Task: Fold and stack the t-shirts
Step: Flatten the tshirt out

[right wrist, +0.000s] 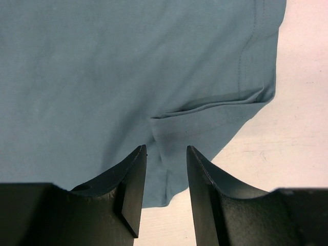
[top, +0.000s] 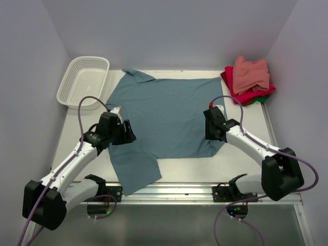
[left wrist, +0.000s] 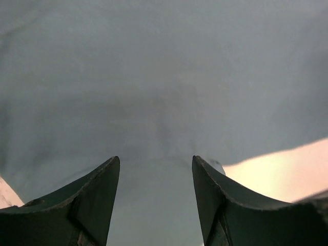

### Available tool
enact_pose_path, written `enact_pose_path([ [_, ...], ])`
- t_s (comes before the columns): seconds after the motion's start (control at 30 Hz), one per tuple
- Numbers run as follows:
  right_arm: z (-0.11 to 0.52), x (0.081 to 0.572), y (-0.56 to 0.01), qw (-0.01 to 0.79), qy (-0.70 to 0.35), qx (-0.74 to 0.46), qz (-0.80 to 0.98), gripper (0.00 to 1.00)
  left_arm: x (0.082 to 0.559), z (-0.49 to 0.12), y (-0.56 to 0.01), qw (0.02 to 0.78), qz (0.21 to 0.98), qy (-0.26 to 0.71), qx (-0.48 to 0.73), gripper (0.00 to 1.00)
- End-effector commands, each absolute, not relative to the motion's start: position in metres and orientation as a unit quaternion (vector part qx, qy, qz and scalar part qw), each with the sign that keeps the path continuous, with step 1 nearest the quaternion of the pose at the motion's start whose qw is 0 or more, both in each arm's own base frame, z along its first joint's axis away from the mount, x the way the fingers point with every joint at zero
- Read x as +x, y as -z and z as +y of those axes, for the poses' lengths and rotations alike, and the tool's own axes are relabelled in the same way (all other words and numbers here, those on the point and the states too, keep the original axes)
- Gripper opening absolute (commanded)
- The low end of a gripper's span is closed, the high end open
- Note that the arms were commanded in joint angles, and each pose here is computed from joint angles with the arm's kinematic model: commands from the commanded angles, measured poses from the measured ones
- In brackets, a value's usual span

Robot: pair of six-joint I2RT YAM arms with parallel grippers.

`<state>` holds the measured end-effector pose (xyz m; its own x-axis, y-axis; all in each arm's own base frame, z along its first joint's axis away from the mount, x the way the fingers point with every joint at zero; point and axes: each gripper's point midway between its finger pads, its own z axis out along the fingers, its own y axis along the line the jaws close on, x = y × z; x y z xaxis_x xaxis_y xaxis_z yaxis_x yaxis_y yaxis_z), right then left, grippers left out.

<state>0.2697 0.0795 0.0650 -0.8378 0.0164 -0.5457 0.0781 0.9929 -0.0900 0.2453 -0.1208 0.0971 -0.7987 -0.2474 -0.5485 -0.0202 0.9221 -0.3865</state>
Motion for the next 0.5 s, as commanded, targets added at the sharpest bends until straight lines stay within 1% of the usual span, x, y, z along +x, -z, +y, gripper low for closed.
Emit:
enact_pose_path([
  [0.0, 0.079, 0.282, -0.074, 0.302, 0.064, 0.037, 0.951, 0.41, 0.211, -0.143, -0.115, 0.265, 0.941, 0.206, -0.037, 0.62],
  [0.07, 0.08, 0.283, -0.074, 0.301, 0.061, 0.035, 0.951, 0.41, 0.186, -0.161, -0.116, 0.234, 0.946, 0.224, 0.001, 0.6],
  [0.1, 0.081, 0.284, -0.073, 0.3, 0.061, 0.035, 0.951, 0.41, 0.177, -0.167, -0.119, 0.219, 0.948, 0.23, 0.011, 0.57],
  [0.13, 0.081, 0.284, -0.073, 0.301, 0.062, 0.034, 0.951, 0.41, 0.159, -0.166, -0.114, 0.186, 0.958, 0.218, 0.019, 0.56],
  [0.17, 0.081, 0.285, -0.073, 0.302, 0.06, 0.034, 0.951, 0.41, 0.14, -0.175, -0.113, 0.166, 0.961, 0.216, 0.053, 0.56],
  [0.2, 0.082, 0.285, -0.073, 0.303, 0.059, 0.034, 0.951, 0.41, 0.13, -0.179, -0.117, 0.153, 0.964, 0.21, 0.062, 0.56],
  [0.23, 0.083, 0.286, -0.072, 0.304, 0.055, 0.032, 0.951, 0.41, 0.122, -0.176, -0.117, 0.149, 0.968, 0.187, 0.071, 0.56],
  [0.27, 0.086, 0.288, -0.072, 0.306, 0.05, 0.032, 0.95, 0.41, 0.096, -0.17, -0.114, 0.117, 0.975, 0.157, 0.107, 0.56],
  [0.3, 0.087, 0.288, -0.071, 0.306, 0.046, 0.032, 0.951, 0.41, 0.087, -0.167, -0.111, 0.102, 0.978, 0.137, 0.119, 0.58],
  [0.33, 0.091, 0.29, -0.069, 0.305, 0.037, 0.03, 0.951, 0.41, 0.071, -0.157, -0.105, 0.071, 0.982, 0.112, 0.134, 0.58],
  [0.4, 0.095, 0.292, -0.068, 0.305, 0.031, 0.029, 0.951, 0.41, 0.048, -0.151, -0.09, 0.031, 0.984, 0.091, 0.152, 0.57],
  [0.47, 0.096, 0.293, -0.068, 0.304, 0.029, 0.028, 0.952, 0.41, 0.025, -0.157, -0.084, 0.006, 0.977, 0.093, 0.19, 0.57],
])
